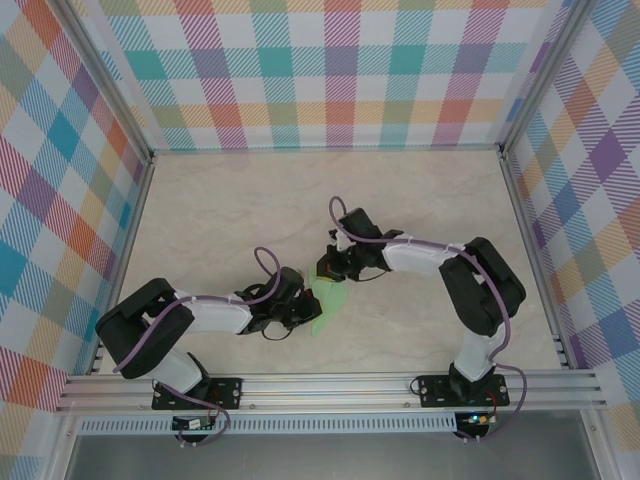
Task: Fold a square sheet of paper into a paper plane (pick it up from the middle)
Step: Fourth fold the wing at the center of the table.
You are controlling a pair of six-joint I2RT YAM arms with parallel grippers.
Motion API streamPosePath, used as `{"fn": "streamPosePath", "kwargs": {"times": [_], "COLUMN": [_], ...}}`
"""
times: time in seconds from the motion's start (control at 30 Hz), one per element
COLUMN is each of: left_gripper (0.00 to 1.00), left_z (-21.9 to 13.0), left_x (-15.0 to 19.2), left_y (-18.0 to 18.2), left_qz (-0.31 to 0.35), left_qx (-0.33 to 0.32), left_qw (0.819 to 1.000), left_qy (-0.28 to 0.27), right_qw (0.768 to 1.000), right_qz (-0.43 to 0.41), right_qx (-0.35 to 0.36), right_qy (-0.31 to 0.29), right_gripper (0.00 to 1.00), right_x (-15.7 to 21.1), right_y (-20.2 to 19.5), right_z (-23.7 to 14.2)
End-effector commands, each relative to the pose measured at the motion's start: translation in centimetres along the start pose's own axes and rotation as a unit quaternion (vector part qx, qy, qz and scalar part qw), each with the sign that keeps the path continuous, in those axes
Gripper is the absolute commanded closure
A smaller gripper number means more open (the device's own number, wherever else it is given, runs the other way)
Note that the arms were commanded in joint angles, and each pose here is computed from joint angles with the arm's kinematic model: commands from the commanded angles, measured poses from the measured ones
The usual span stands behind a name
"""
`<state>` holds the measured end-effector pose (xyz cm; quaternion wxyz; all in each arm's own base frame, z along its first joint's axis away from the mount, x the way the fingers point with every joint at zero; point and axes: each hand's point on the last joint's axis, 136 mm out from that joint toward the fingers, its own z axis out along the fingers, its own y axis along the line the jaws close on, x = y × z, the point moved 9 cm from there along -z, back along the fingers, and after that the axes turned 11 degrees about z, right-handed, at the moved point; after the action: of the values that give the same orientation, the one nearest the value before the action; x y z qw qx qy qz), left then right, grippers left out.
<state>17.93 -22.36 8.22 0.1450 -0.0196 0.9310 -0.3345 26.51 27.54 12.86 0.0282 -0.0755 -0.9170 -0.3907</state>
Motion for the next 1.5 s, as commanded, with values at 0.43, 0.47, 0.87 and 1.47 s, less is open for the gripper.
{"fn": "streamPosePath", "kwargs": {"times": [0.43, 0.47, 0.87, 1.47], "left_gripper": [1.0, 1.0, 1.0, 1.0], "left_z": [0.0, 0.0, 0.1, -0.1], "left_x": [3.2, 3.2, 3.5, 3.4], "left_y": [4.5, 4.6, 5.0, 5.0], "left_qz": [-0.009, -0.009, -0.003, 0.009], "left_qx": [-0.124, -0.125, -0.136, -0.142], "left_qw": [0.99, 0.99, 0.987, 0.987], "left_qy": [0.07, 0.07, 0.083, 0.081], "right_qw": [0.995, 0.995, 0.992, 0.994], "right_qz": [-0.003, 0.0, 0.019, -0.004], "right_qx": [0.091, 0.09, 0.06, -0.02], "right_qy": [-0.032, -0.04, -0.112, -0.11], "right_gripper": [1.0, 1.0, 1.0, 0.96], "right_x": [-1.0, -1.4, -6.5, -6.5], "right_y": [-5.4, -5.5, -6.2, -2.2], "right_z": [2.5, 2.2, -0.1, -4.6]}}
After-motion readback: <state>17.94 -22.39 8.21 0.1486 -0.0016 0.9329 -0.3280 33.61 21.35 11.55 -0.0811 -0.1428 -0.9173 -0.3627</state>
